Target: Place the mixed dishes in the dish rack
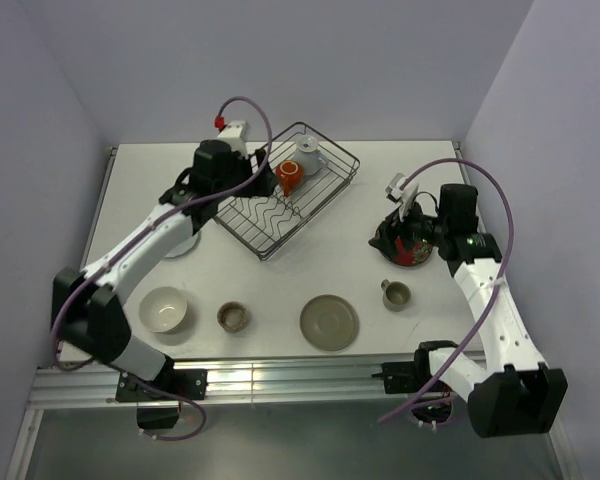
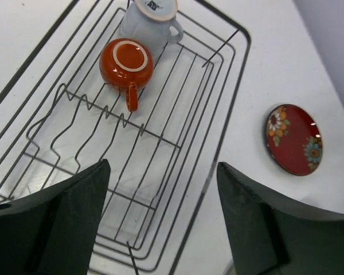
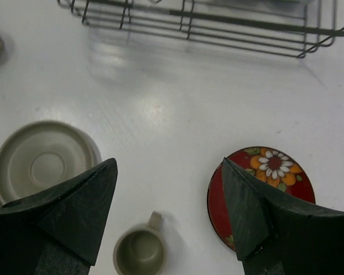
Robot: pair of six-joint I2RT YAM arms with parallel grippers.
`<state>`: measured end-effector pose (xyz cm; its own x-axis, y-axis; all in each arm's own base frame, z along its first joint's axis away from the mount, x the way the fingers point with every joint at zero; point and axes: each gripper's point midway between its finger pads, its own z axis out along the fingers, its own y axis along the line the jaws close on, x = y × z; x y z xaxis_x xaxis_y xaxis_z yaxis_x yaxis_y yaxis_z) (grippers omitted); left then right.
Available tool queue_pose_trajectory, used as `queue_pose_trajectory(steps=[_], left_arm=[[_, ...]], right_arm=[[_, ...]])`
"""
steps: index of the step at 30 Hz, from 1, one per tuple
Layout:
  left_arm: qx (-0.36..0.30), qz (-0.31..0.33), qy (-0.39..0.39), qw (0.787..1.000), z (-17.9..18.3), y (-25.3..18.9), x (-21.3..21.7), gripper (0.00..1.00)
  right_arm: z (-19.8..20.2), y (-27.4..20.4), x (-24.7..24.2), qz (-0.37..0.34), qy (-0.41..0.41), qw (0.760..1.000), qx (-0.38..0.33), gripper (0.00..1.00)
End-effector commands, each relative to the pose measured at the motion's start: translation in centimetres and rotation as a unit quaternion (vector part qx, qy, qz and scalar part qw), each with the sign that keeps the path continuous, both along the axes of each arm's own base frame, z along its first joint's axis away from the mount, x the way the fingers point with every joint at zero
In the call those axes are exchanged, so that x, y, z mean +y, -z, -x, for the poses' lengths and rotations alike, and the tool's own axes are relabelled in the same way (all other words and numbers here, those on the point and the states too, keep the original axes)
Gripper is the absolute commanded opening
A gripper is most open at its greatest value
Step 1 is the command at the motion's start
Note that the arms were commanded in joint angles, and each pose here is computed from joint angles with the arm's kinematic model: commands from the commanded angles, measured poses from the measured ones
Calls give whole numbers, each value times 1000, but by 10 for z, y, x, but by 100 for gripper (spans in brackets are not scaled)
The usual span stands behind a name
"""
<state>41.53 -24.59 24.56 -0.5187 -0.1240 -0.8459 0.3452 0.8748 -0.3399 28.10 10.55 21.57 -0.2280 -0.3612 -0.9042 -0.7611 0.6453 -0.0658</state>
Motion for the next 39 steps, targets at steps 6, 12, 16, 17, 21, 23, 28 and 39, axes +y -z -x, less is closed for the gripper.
queue_pose_trajectory(steps=[6,12,16,17,21,23,28,39], left_arm=[[-85,51,-34,995,74,-39,55,93],[-108,117,-6,987,130,-46,65,93],[-107,162,5,981,157,-35,69,93],[-114,175,14,978,161,-37,66,93],[-101,206,17,973,168,-31,64,92],[-91,213,21,972,169,-29,61,92],[-86,220,36,971,166,-30,53,91],[-80,245,36,966,166,-34,50,91]], right_arm=[[71,56,-19,135,-165,962,173,77],[94,81,-42,199,-186,950,151,76],[109,104,-62,212,-174,943,188,75],[109,110,-67,208,-162,944,197,74],[96,118,-80,215,-114,949,200,73],[89,123,-87,227,-93,949,197,72],[81,135,-89,218,-74,950,210,70],[56,156,-93,193,-2,953,233,61]])
